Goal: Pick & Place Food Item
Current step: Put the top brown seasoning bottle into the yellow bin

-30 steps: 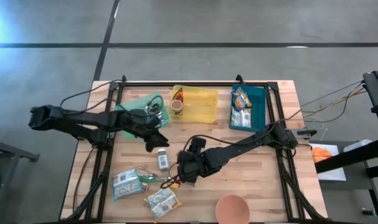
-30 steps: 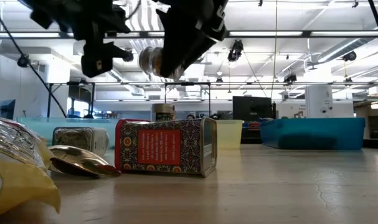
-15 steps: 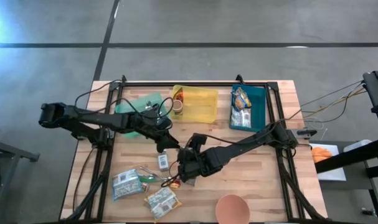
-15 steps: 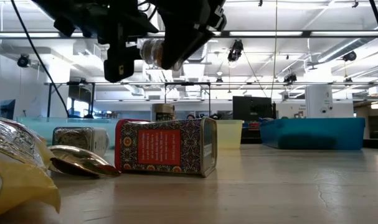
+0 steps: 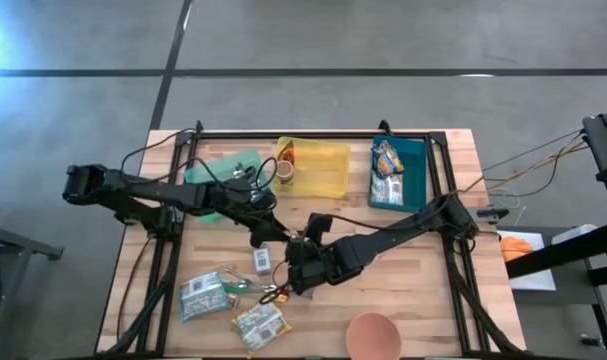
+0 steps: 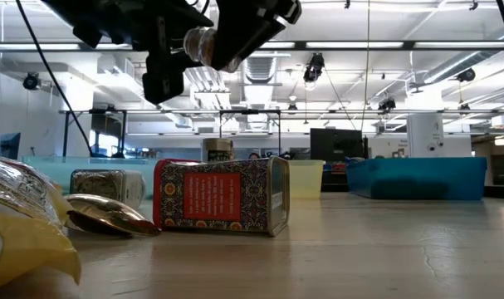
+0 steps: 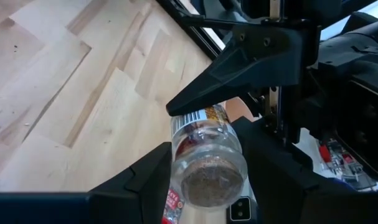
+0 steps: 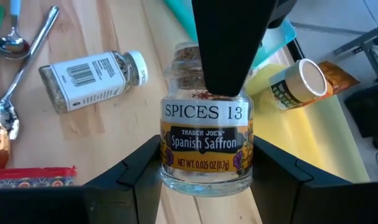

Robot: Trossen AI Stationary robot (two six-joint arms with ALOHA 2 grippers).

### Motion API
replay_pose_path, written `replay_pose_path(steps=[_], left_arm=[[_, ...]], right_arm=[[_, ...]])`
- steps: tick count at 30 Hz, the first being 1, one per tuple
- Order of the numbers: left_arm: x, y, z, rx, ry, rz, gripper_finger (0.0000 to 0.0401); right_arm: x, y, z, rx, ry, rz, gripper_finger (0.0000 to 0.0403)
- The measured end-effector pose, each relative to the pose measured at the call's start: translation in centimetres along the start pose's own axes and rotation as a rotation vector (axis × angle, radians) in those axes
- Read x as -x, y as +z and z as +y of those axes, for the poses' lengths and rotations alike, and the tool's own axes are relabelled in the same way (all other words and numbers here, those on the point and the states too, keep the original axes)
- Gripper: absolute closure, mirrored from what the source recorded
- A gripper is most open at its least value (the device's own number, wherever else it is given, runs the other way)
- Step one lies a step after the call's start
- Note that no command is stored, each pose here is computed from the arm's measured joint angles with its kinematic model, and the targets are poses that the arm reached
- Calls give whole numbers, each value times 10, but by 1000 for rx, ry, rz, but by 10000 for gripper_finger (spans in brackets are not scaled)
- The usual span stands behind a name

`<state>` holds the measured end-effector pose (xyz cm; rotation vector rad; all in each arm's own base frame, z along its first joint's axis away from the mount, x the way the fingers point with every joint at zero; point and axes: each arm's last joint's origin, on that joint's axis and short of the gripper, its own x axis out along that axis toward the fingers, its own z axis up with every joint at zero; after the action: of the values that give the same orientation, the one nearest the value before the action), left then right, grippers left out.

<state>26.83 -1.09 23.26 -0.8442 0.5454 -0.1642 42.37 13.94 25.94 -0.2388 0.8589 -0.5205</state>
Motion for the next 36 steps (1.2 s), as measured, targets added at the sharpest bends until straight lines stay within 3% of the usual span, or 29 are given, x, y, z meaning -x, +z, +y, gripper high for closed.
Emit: replay_pose_path(steps=[21,36], left_arm=[[0,2,-4,1,-32,-23,200],[0,0,-6,13,-70,22,200]], right_arm=[[1,4,-4,-12,-124,-65,216],[6,10,-5,-13,-96,-81,216]])
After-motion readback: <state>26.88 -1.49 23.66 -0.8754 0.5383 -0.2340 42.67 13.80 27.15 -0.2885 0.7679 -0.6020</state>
